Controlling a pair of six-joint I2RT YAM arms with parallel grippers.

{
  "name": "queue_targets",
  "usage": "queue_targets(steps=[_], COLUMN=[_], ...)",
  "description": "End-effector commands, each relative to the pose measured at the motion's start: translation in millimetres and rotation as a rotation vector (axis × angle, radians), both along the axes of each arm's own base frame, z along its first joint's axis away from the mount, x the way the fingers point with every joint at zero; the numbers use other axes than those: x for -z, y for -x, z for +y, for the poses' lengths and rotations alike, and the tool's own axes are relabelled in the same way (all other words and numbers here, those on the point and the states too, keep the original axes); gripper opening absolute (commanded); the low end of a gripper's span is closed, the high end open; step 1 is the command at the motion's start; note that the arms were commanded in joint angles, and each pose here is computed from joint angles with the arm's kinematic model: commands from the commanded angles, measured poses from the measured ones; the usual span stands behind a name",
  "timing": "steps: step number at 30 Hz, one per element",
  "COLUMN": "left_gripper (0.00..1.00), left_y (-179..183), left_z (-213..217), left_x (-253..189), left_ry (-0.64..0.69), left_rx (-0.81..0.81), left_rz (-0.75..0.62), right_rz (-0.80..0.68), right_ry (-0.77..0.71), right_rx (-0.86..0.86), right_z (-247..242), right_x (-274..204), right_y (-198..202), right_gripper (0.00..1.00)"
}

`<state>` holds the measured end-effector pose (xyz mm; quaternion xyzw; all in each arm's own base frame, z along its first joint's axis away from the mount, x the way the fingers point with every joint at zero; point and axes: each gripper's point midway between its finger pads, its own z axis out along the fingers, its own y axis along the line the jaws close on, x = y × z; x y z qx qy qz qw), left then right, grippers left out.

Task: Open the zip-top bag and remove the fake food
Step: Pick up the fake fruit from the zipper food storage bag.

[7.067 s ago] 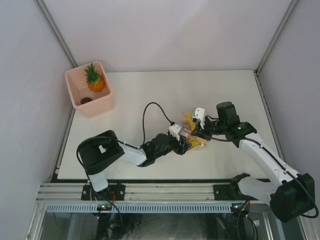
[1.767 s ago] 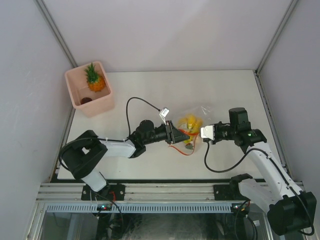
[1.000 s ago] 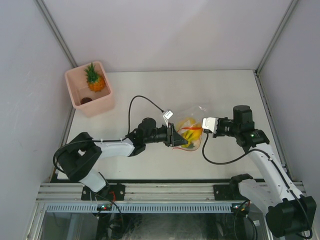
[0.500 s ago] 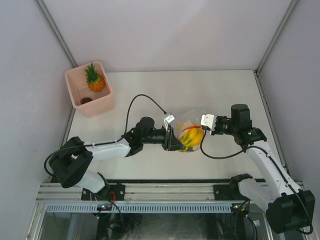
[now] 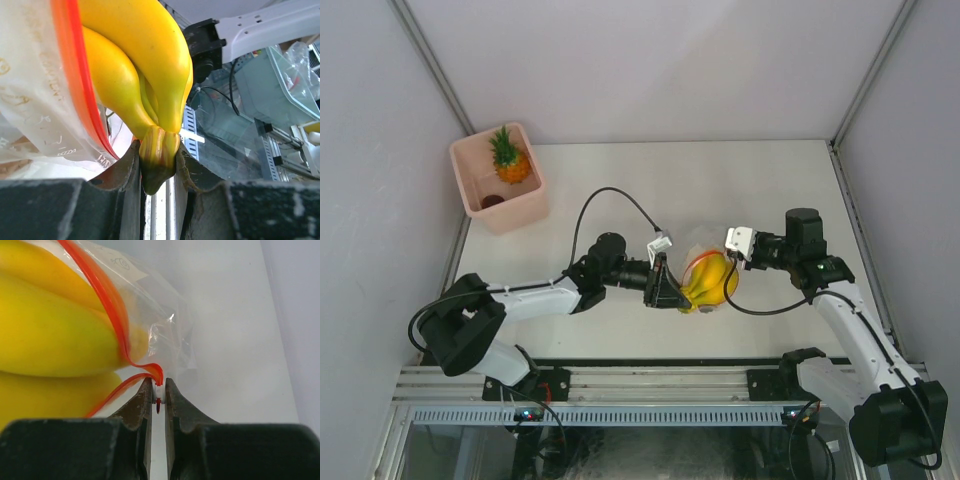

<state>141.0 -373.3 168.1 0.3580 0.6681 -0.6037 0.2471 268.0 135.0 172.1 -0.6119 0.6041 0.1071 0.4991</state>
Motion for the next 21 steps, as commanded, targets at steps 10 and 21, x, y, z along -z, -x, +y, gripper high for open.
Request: queue_targets(steps=[10, 21], left_gripper=[0.0, 0.0], left_y=[13, 17], left_z=[1, 2], left_x=[-66, -86], left_ry=[0.309, 0.478], left_rx=[0.133, 0.152], left_rz=[-0.299, -0.384], right_rz=[0.026, 0.085], right_ry=[-0.123, -0.213], right_rx=[-0.056, -0.058], right_z=[13, 13], right_x=[-12, -17], right_y=[5, 7], right_gripper=[0.0, 0.0])
